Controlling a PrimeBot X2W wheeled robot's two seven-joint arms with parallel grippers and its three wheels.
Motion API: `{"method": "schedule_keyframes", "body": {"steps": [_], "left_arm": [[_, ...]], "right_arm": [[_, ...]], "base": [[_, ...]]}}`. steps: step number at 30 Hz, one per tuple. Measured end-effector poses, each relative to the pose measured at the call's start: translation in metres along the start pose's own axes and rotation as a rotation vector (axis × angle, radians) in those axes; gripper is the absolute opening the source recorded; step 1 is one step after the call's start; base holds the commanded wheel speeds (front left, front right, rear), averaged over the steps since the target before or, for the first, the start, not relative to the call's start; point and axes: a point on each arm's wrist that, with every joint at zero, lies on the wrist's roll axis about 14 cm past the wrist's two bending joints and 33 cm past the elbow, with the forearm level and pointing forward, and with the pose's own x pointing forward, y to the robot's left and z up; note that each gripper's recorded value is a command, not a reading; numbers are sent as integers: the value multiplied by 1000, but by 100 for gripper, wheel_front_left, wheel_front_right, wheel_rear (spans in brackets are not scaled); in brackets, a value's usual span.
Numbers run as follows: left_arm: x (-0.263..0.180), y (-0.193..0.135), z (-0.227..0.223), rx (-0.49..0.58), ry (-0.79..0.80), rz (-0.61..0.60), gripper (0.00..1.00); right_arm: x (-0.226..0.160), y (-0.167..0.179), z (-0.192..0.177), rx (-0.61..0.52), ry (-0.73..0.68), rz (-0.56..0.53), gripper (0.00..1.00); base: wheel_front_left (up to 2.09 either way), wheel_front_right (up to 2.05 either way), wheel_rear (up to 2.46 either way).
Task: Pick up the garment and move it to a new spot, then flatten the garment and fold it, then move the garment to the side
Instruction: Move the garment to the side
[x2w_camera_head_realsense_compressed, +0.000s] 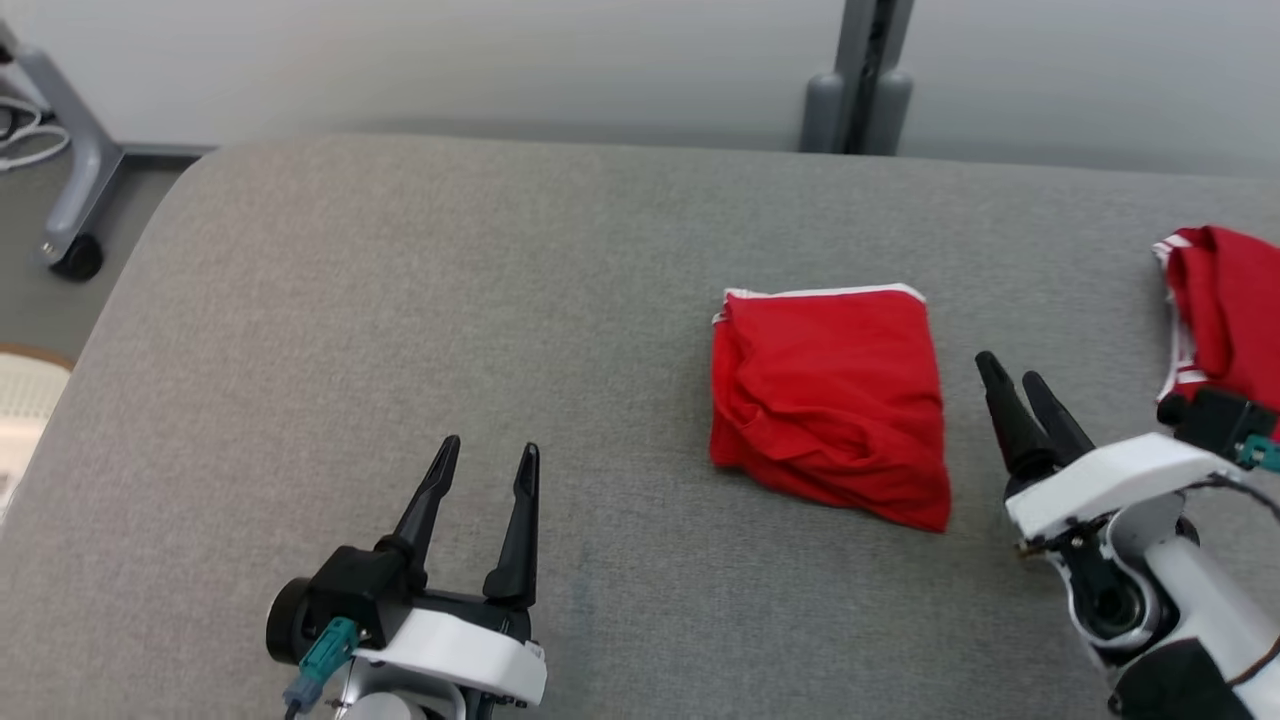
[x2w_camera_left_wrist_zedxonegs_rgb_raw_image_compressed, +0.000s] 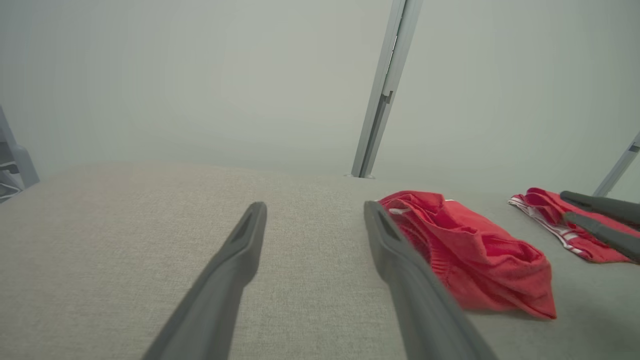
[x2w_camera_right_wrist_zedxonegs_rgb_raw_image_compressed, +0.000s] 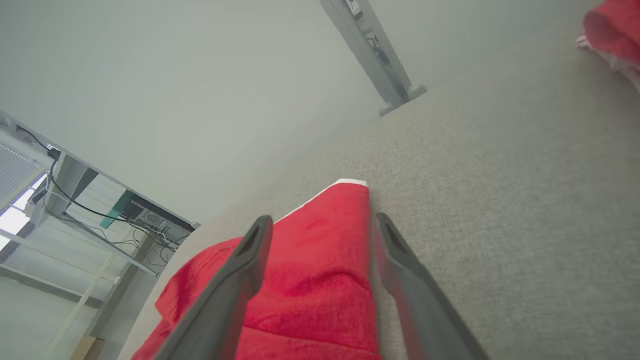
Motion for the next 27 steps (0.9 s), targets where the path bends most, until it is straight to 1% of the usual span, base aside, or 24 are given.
{"method": "schedule_keyframes", "body": {"steps": [3, 5, 10, 11, 13, 15, 16, 17, 18, 19, 20, 21, 24, 27], "left_arm": [[2, 7, -4, 2, 14, 19, 100], [4, 11, -6, 1, 20, 31, 100], [5, 22, -9, 8, 31, 66, 100], [5, 22, -9, 8, 31, 66, 100], [5, 26, -10, 12, 34, 79, 100], [4, 28, -11, 13, 37, 87, 100], [4, 29, -11, 14, 37, 89, 100], [5, 29, -10, 15, 35, 89, 100], [5, 29, -9, 15, 33, 88, 100], [6, 28, -8, 16, 30, 87, 100], [6, 28, -8, 16, 27, 86, 100], [7, 28, -7, 16, 25, 84, 100], [9, 25, -2, 17, 9, 76, 100], [9, 24, 1, 19, 1, 73, 100]], "right_arm": [[15, -10, -8, 86, 66, -25, 100], [22, -19, -15, 113, 108, -45, 100], [32, -28, -47, 208, 232, -76, 100], [32, -28, -47, 208, 232, -76, 100], [34, -26, -57, 241, 273, -74, 100], [35, -25, -64, 245, 306, -69, 100], [35, -24, -66, 251, 316, -68, 98], [34, -23, -68, 257, 325, -67, 79], [34, -22, -69, 263, 329, -63, 49], [34, -19, -70, 278, 332, -59, 35], [34, -16, -70, 292, 333, -52, 3], [35, -12, -70, 299, 333, -41, 0], [35, 1, -70, 283, 331, 1, 0], [33, 5, -67, 252, 314, 17, 0]], "base": [[0, 0, 0], [0, 0, 0], [0, 0, 0], [0, 0, 0], [0, 0, 0], [0, 0, 0], [0, 0, 0], [0, 0, 0], [0, 0, 0], [0, 0, 0], [0, 0, 0], [0, 0, 0], [0, 0, 0], [0, 0, 0]]}}
